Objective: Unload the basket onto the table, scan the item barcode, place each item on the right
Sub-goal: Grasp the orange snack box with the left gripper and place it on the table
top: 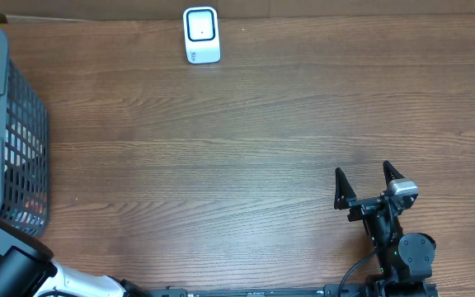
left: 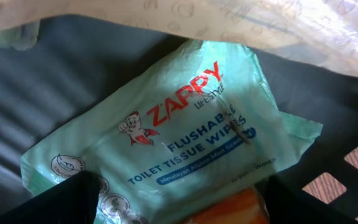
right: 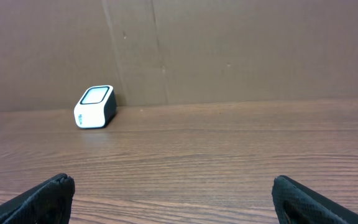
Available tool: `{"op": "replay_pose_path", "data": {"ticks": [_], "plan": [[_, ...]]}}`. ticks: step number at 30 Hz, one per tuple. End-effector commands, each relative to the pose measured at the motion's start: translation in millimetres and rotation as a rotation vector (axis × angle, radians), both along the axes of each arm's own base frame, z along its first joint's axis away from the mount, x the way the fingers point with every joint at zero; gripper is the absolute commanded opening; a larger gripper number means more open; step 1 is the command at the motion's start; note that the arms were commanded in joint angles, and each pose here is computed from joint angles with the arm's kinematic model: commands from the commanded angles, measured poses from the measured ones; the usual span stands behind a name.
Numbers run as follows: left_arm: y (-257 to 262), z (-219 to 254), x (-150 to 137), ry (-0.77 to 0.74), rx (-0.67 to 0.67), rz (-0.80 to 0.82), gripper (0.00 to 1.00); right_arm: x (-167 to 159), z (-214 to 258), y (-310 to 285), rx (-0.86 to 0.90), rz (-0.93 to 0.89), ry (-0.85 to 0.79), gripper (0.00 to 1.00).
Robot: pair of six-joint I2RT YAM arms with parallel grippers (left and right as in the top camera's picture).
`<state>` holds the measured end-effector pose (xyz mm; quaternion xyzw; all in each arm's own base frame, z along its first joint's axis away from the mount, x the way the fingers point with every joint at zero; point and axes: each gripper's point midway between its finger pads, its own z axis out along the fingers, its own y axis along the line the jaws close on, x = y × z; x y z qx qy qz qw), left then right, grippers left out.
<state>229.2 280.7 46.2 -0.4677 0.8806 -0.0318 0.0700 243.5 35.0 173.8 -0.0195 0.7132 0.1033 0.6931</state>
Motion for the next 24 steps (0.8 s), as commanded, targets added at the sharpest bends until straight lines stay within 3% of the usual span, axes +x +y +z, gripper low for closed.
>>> {"op": "replay_pose_path", "data": {"ticks": [1, 3, 4, 7, 11, 18, 24], "plan": [[-12.4, -10.0, 0.9, -0.005, -0.041, -0.047, 0.83, 0.3, -2.6, -0.1, 0.004, -0.004, 0.001, 1.00], [-11.4, -9.9, 1.9, -0.010, -0.037, -0.046, 0.74, 0.3, -2.6, -0.1, 0.004, -0.004, 0.001, 1.00], [-10.8, -9.8, 2.2, -0.011, -0.035, -0.043, 0.59, 0.3, -2.6, -0.1, 0.004, -0.004, 0.001, 1.00], [-11.3, -9.6, 2.5, -0.013, -0.037, -0.043, 0.29, 0.3, -2.6, -0.1, 0.004, -0.004, 0.001, 1.00], [-9.7, -4.4, 4.0, -0.015, -0.037, -0.042, 0.04, 0.3, -2.6, -0.1, 0.004, -0.004, 0.001, 1.00], [14.6, 48.5, 21.6, -0.061, 0.019, 0.001, 0.04, 0.3, -2.6, -0.1, 0.004, -0.004, 0.001, 1.00], [43.1, 143.6, 46.8, -0.189, 0.129, 0.092, 0.04, 0.3, -2.6, -0.1, 0.004, -0.004, 0.001, 1.00]]}}
